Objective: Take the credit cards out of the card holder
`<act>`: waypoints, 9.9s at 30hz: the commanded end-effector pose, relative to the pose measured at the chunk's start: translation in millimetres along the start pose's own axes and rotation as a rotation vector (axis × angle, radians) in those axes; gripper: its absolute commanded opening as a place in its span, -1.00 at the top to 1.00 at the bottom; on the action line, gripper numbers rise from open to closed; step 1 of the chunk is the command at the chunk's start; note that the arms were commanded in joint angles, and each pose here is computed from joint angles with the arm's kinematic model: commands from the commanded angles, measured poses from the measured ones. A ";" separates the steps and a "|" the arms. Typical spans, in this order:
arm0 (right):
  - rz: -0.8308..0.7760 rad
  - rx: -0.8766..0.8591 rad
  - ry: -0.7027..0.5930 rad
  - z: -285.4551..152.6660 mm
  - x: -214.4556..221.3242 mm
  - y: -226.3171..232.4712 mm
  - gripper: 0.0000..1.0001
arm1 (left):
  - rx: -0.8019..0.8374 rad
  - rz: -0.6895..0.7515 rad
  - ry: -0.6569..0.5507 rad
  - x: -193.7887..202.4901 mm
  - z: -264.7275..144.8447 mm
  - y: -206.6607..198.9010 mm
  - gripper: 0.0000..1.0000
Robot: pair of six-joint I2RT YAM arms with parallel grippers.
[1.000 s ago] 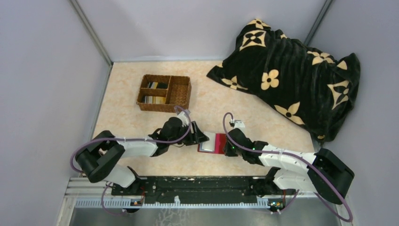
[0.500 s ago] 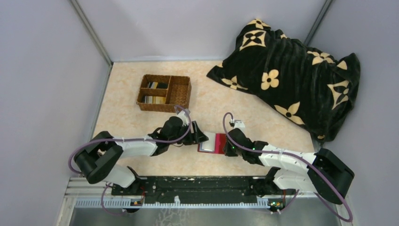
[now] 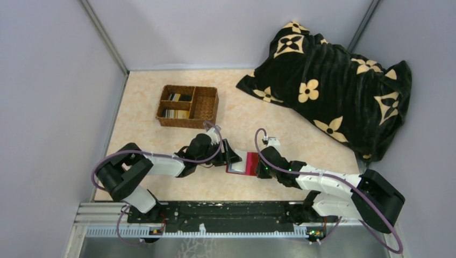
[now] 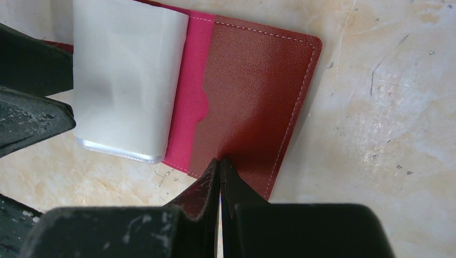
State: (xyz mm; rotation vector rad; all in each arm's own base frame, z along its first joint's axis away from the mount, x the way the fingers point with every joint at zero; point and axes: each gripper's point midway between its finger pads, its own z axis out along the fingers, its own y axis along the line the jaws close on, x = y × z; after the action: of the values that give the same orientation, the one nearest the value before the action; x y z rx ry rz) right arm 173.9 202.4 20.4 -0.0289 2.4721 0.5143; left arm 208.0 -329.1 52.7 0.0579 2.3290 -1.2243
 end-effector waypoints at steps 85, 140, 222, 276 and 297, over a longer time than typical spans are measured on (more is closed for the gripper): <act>0.055 -0.099 -0.085 2.7 -42.7 22.7 0.39 | -0.199 0.154 0.040 1.6 23.7 23.1 -0.46; 0.182 -0.520 -0.219 -34.5 -83.0 65.8 0.37 | -0.199 0.157 0.084 9.6 31.8 27.2 -0.45; 0.164 -0.336 0.049 30.1 -11.3 25.9 0.31 | 0.039 0.247 -0.227 -72.4 -44.9 -81.1 -0.36; 0.163 -0.375 -0.019 16.6 -22.6 28.3 0.74 | -0.029 0.090 0.057 17.6 17.3 6.2 -0.34; 0.153 -0.312 -0.105 -5.3 -38.8 -0.9 1.00 | 0.027 0.088 0.011 -3.6 5.3 -13.8 -0.42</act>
State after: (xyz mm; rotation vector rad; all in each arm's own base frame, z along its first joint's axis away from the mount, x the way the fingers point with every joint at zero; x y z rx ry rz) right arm 196.6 208.8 39.0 0.0787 2.3213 0.9883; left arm 210.4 -347.1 53.2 0.1682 2.2951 -1.2087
